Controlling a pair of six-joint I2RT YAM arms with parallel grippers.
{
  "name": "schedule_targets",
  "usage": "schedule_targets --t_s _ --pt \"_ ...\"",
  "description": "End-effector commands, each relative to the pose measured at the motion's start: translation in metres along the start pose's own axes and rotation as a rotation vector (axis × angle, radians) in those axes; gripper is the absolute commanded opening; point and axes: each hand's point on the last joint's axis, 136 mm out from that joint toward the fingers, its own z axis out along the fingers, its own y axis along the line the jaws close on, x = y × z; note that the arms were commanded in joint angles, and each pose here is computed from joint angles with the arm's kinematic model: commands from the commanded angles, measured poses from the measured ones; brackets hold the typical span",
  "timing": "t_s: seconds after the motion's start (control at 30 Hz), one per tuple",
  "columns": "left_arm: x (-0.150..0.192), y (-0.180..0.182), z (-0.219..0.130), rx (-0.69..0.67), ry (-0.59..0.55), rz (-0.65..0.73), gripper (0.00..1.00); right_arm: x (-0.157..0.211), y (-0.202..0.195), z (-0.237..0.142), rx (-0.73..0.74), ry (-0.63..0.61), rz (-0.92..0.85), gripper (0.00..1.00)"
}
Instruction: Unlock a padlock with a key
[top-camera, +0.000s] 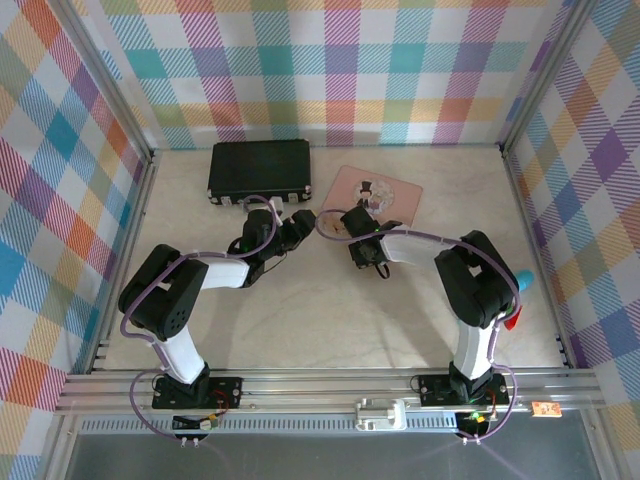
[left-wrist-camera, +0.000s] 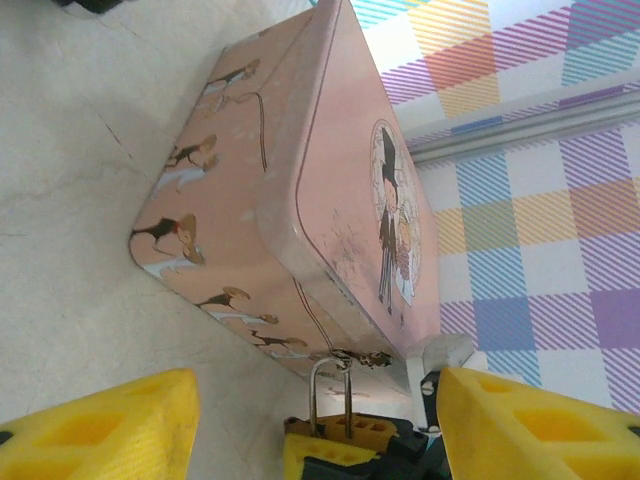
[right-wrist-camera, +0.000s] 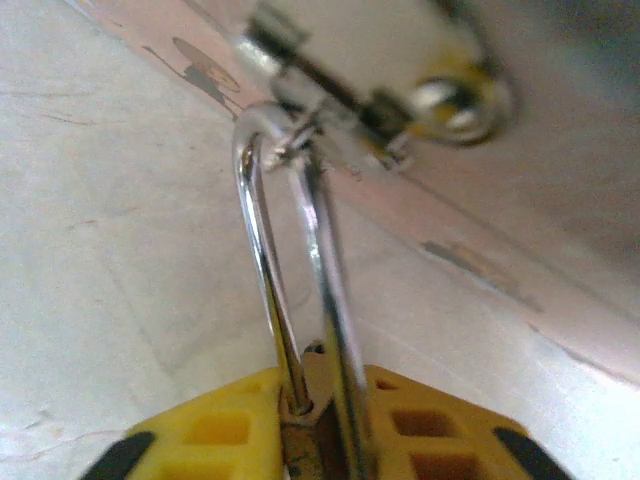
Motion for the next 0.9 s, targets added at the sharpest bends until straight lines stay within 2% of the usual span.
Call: schedule_targets --t_s 0.0,0.2,0.3,0.33,0.43,0.53,0.7,0.87 --pt "0.002 -0.005 0.0 0.053 0.012 0.027 0.63 0.0 0.019 -0.009 -0.122 0.024 -0.024 0.1" --pt "0.012 -0.003 0.002 0.093 0.038 -0.005 0.62 -0.002 0.038 -0.015 -0.301 0.066 0.002 0.03" --pt "0.017 -0.006 0.005 0.117 0.059 -0.001 0.62 0.0 0.035 -0.012 -0.36 0.091 0.043 0.03" --pt "0.02 -0.009 0.006 0.127 0.065 0.004 0.62 -0.001 0.034 -0.011 -0.383 0.094 0.061 0.07" --pt "0.033 -0.009 0.01 0.128 0.099 0.012 0.62 -0.007 0.031 -0.018 -0.426 0.084 0.102 0.31" --pt "0.048 -0.005 0.016 0.109 0.129 0.019 0.62 -0.014 0.031 -0.033 -0.447 0.062 0.127 0.42" --pt "0.066 0.001 0.025 0.077 0.178 0.052 0.61 -0.025 0.026 -0.07 -0.472 0.02 0.2 0.48" --pt "0.088 -0.005 0.04 0.034 0.286 0.17 0.57 -0.039 0.017 -0.107 -0.474 -0.034 0.241 0.51"
